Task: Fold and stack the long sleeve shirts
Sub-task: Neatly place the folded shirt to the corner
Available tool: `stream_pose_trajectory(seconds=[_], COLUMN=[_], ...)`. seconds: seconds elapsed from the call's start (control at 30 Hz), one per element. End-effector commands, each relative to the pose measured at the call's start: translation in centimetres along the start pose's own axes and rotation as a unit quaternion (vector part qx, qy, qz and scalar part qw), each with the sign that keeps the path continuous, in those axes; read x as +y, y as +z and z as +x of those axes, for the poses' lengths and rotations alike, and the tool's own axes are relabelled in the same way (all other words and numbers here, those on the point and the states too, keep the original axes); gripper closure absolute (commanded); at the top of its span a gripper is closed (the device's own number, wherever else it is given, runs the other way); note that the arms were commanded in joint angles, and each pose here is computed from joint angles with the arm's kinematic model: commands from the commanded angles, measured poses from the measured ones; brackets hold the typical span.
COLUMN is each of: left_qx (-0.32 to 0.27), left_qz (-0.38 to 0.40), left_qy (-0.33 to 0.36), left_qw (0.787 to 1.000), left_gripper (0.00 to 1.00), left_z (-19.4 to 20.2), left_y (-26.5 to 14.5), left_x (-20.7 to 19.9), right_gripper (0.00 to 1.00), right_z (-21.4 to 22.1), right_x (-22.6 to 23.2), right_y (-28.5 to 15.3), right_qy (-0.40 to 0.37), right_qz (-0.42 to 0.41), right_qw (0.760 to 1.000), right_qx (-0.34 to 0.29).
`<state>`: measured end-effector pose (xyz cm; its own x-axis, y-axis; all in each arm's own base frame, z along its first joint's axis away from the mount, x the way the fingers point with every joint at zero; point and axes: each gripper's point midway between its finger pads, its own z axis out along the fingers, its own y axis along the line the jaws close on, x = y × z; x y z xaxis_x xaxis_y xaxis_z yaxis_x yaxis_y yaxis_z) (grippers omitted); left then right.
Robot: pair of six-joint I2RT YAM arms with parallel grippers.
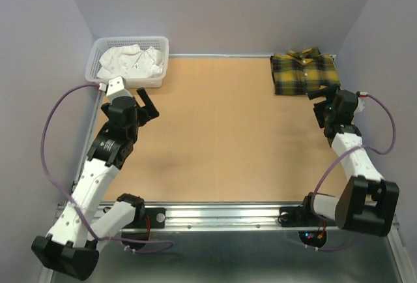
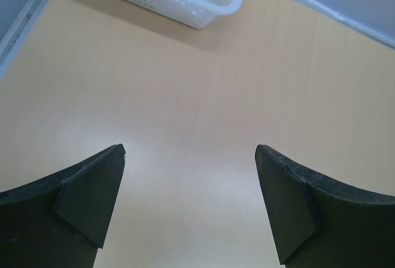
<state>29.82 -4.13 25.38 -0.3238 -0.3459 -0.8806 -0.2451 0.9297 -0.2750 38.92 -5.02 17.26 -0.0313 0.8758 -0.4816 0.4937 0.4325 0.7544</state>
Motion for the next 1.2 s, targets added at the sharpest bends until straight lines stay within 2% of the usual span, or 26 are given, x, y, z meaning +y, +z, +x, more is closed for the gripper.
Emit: stream_pose_trajectory(seconds=[0.0,0.13,0.23,0.37,0.47,0.63,0.97,1.17], left_qx=[-0.035,-0.043,-0.051,-0.076,-0.092,-0.115,-0.139,-0.141], left_qz=[-0.018,-0.018,-0.017,-0.014,-0.011,0.008,0.05,0.061], left_qy=[-0.025,-0.048,-0.066,-0.069,-0.071,-0.07,-0.058,-0.061], left_qw=[0.999,0.998,0.996,0.995,0.993,0.991,0.987,0.986], left_gripper=[0.01,0.01,0.01,0.01,0.01,0.01,0.01,0.01], left_z=[-2.9,-3.2,-3.0,-2.8,-2.7,-2.8,-2.2,-1.9], left_y=[-4.6,-7.3,-9.5,-12.8,-14.9,-17.1,-19.7,-20.5], left_x=[1.9,3.2,4.4,6.6,8.0,9.0,9.6,9.7], right_gripper=[0.0,0.0,0.0,0.0,0.0,0.0,0.0,0.0], right_z=[-2.2,-4.1,-5.2,-6.3,-7.6,-7.8,-6.4,-6.4], right_x=[-1.5,-0.3,0.0,1.4,1.8,3.0,3.6,3.2], right_y=[-6.6,-11.2,-14.6,-18.8,-23.5,-27.6,-31.2,-31.8], right_qy=[-0.142,-0.217,-0.228,-0.246,-0.252,-0.265,-0.291,-0.304], right_qz=[0.055,0.05,0.058,0.015,-0.03,-0.094,-0.152,-0.144], right_qw=[0.988,0.974,0.97,0.965,0.953,0.938,0.924,0.921], right_qx=[-0.013,-0.03,-0.054,-0.093,-0.165,-0.202,-0.198,-0.196])
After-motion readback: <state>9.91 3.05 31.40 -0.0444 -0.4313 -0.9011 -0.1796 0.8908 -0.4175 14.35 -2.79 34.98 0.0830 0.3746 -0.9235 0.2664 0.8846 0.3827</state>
